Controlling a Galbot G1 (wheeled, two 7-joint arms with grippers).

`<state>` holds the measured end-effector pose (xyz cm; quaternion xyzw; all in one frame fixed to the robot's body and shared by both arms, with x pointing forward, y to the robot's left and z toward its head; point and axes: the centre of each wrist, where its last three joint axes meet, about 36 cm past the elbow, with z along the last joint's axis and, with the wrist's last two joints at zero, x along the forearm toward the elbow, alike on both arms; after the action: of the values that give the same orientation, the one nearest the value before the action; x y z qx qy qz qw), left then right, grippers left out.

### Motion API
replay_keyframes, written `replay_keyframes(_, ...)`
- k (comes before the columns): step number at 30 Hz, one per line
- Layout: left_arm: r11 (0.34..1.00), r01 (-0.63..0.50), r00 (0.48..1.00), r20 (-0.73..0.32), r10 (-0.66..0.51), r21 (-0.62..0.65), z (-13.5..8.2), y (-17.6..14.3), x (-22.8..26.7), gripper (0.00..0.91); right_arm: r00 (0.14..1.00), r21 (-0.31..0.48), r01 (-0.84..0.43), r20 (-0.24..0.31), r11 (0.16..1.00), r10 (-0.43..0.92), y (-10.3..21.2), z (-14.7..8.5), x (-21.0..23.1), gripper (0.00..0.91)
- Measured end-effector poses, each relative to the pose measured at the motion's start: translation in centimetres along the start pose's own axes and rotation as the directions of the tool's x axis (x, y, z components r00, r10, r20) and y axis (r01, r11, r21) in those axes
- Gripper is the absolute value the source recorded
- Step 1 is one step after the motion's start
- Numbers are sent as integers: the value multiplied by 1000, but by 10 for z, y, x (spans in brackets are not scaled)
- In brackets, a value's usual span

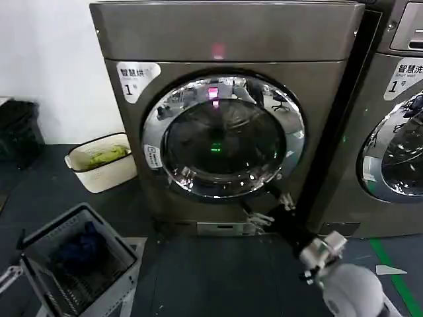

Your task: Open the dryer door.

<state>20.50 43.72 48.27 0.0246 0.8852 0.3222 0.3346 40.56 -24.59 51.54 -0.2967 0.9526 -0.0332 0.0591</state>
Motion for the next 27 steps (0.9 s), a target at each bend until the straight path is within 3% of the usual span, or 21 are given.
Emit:
replay_keyframes(8,1000,1,1000,-4,-1,-6,-1,-1,2,907,998,24,60,34,998,-61,-4,-8,-44,907)
replay_keyframes(27,1000,-2,1000,-16,2,-24,-6,-2,6,907,990,32,132,48,991,-134,14,-9,-122,907)
